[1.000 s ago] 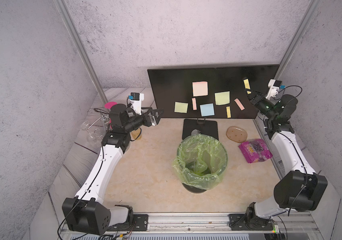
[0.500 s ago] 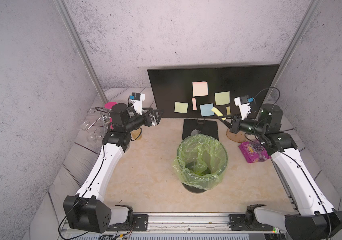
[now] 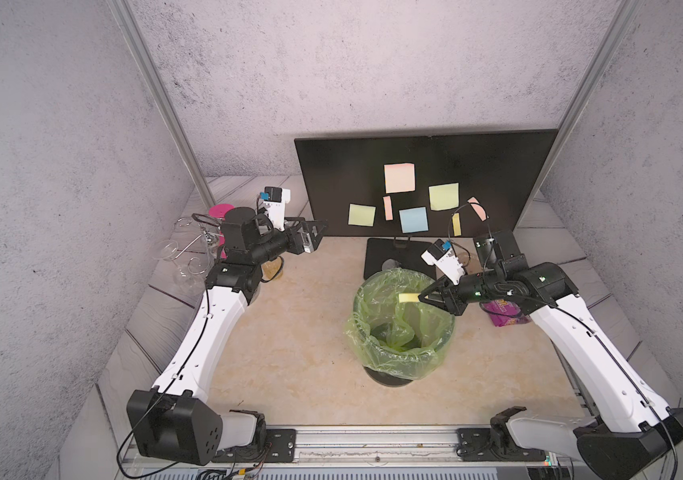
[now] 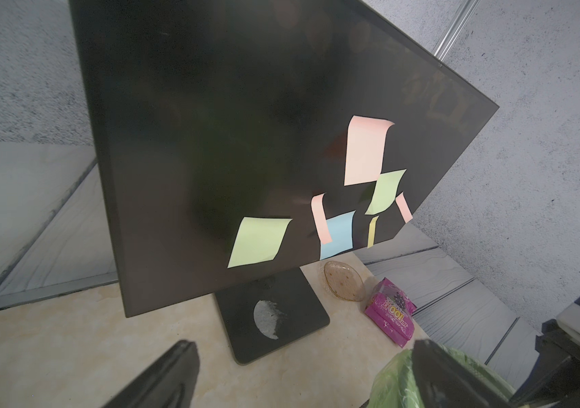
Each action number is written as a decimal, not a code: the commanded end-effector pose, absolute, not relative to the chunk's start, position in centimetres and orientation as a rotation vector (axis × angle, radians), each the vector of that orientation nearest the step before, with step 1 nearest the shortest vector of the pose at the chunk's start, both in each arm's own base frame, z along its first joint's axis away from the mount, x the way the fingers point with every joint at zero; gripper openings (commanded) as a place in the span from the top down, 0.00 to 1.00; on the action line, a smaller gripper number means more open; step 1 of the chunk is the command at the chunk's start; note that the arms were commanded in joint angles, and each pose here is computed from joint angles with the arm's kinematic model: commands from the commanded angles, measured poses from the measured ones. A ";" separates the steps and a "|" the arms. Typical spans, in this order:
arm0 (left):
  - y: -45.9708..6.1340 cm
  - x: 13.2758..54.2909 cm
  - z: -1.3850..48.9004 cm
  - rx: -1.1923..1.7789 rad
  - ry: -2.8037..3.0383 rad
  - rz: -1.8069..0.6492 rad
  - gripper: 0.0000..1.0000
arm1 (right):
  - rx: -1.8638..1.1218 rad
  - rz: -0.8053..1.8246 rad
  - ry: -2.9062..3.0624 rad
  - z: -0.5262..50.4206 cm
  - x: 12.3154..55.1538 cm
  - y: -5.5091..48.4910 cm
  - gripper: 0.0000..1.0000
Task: Remove the sticky note from the monitor
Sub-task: Place the sticky note in the trash bin.
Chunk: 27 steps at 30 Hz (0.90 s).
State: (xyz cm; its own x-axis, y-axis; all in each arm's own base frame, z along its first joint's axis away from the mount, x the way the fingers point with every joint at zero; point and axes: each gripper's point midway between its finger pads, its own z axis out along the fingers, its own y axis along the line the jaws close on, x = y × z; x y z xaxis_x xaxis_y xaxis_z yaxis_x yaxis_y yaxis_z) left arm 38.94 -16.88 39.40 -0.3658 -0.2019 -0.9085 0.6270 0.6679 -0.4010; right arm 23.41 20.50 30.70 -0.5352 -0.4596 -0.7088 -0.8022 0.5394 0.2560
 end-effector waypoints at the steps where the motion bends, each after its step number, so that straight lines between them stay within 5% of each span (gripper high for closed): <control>1: -17.4 38.7 40.3 0.377 1.716 -0.907 0.00 | -1.021 0.669 2.190 31.5 23.9 19.6 0.55; 7: -17.4 38.6 40.3 0.383 1.721 -0.903 0.00 | -0.791 0.523 2.057 35.3 27.1 18.1 0.34; 15: -17.4 38.0 40.4 0.398 1.728 -0.898 0.00 | -0.201 0.667 1.910 39.7 34.2 9.6 0.27; 27: -17.5 37.5 40.2 0.422 1.734 -0.899 0.00 | 0.157 0.773 1.838 35.2 43.1 1.9 0.23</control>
